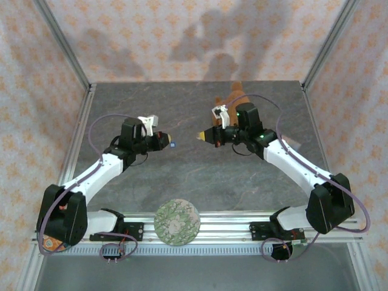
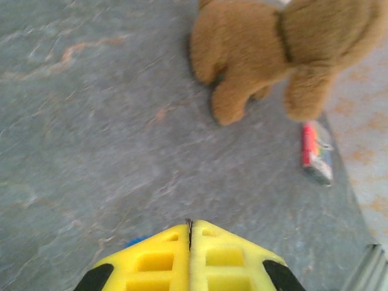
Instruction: Remove the keys from the keyring
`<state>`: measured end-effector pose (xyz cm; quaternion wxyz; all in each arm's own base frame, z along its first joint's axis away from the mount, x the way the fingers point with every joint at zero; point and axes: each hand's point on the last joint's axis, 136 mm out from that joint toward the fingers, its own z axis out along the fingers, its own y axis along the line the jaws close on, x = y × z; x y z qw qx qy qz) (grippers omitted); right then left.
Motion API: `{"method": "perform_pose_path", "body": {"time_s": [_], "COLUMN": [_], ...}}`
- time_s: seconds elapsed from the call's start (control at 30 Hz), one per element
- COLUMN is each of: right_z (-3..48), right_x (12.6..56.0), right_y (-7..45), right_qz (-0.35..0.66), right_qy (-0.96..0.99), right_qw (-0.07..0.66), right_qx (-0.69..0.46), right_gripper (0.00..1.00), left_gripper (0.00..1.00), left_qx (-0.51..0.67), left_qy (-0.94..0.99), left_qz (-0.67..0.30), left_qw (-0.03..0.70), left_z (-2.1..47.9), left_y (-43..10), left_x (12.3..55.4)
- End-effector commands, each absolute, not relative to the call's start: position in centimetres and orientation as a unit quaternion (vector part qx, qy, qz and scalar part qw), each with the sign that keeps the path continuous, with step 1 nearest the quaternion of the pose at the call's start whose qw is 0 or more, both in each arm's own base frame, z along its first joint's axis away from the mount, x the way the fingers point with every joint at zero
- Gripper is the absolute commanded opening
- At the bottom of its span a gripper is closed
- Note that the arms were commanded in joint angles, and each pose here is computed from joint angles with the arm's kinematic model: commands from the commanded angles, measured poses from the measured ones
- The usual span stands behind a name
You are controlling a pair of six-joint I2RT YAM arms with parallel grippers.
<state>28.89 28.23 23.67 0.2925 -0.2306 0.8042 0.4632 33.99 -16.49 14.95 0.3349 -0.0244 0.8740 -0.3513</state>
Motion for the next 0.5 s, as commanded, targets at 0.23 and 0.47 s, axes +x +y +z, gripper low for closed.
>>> {"method": "perform_pose_path", "body": {"time_s": [0.23,0.47], "right_z": [22.0,20.5], "right_x": [29.9,29.9], "right_y": [27.7,27.4], "right_qz": [0.452,0.443], "right_qy": [0.814,0.824], "right_qw": [0.304,0.297], "right_qx": [-0.202,-0.19], "right_gripper": [0.0,0.0], "left_gripper": [0.0,0.34], "left_qx": [-0.072,-0.106], "left_qy": [0.892,0.894], "left_qz": [-0.293,-0.245], "left_qw": [0.336,0.361], "left_z": [9.6,9.2], "left_y": [-15.2,-13.0], "left_x": [35.3,35.2]}}
